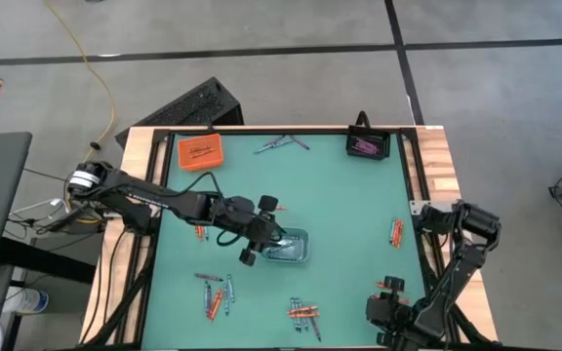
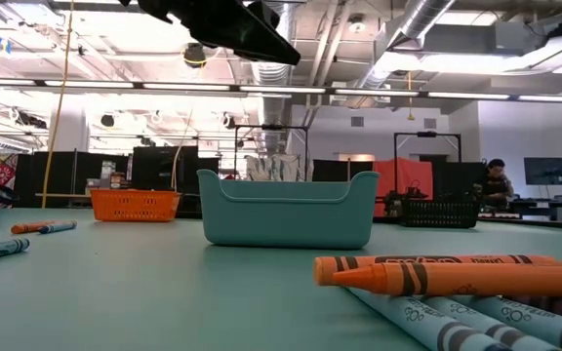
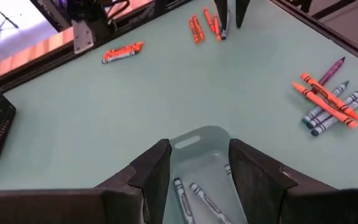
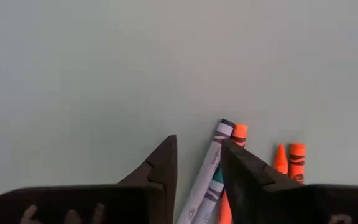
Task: Sort crayons
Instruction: Put the blue crayon into the blue bin
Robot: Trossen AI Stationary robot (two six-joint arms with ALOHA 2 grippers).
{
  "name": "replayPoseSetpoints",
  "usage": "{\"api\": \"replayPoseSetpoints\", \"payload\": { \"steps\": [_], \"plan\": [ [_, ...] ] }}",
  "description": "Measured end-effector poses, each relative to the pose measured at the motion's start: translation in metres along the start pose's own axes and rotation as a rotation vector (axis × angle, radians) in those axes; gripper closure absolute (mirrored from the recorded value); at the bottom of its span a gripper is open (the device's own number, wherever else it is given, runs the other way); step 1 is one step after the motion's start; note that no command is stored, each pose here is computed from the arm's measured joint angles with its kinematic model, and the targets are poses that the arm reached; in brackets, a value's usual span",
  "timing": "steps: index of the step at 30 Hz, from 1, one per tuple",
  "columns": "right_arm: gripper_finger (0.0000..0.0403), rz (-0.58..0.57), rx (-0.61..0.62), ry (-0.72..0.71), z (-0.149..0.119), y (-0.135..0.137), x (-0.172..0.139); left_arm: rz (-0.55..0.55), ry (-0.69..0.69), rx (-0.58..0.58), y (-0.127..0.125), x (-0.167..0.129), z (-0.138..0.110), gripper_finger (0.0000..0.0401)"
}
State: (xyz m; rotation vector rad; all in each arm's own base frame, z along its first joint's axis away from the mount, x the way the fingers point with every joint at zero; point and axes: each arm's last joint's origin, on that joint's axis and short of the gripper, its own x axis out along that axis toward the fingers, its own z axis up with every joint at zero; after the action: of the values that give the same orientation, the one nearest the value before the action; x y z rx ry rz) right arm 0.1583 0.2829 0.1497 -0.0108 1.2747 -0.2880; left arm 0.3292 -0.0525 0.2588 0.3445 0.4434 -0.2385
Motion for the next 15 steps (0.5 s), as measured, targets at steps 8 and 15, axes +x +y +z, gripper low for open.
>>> {"api": "replayPoseSetpoints", "payload": {
  "steps": [8, 15],
  "plan": [
    [0.0300, -0.026, 0.003, 0.035, 0.002, 0.003, 0.014, -0.013, 0.027, -0.005, -0.002, 0.010, -0.007, 0.0248],
    [0.0301, -0.019, 0.015, 0.036, 0.005, 0.003, 0.015, -0.031, 0.056, 0.000, -0.006, 0.025, -0.017, 0.0248]
  ]
}}
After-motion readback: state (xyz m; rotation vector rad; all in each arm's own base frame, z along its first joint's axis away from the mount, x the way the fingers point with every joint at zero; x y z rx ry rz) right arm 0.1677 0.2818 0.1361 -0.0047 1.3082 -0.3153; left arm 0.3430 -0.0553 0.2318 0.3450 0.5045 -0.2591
